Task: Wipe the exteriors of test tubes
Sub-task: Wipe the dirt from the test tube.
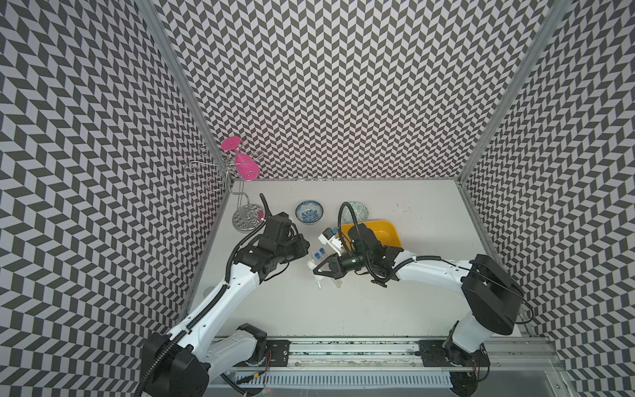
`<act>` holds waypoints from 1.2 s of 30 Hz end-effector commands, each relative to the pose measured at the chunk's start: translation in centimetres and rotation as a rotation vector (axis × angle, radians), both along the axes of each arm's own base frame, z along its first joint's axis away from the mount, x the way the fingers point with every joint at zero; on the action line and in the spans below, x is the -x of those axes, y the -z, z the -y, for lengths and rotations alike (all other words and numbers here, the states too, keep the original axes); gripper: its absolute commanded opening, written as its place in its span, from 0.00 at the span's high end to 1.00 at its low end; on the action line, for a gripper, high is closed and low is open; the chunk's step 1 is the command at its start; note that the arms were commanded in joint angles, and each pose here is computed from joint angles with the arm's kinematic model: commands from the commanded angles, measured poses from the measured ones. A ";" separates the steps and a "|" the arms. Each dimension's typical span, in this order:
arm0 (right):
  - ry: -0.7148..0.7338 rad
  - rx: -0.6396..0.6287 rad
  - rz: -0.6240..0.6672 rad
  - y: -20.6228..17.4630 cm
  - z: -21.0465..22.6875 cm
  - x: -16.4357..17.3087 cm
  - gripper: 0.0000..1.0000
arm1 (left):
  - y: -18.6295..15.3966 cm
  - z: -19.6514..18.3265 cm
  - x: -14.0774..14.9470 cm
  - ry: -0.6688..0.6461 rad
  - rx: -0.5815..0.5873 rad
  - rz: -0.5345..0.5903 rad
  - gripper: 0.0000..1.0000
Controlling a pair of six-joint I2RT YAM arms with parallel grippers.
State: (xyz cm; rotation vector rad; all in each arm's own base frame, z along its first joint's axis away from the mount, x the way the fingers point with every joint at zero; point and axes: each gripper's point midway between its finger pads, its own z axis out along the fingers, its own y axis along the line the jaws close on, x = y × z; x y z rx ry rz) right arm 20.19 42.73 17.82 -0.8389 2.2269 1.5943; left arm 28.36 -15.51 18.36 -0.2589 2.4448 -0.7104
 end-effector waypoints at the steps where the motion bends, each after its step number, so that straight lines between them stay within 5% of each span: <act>1: -0.008 -0.041 0.047 -1.1 -1.0 -1.5 1.00 | -0.1 -0.3 0.7 -0.001 0.008 -0.008 0.85; 14: -0.023 -0.043 0.087 -1.3 -2.6 -5.4 1.00 | -0.5 -0.3 1.4 0.002 0.031 -0.016 0.85; 36: -0.056 -0.019 0.009 0.7 1.9 2.1 1.00 | -0.2 -0.1 0.0 -0.008 0.021 -0.008 0.86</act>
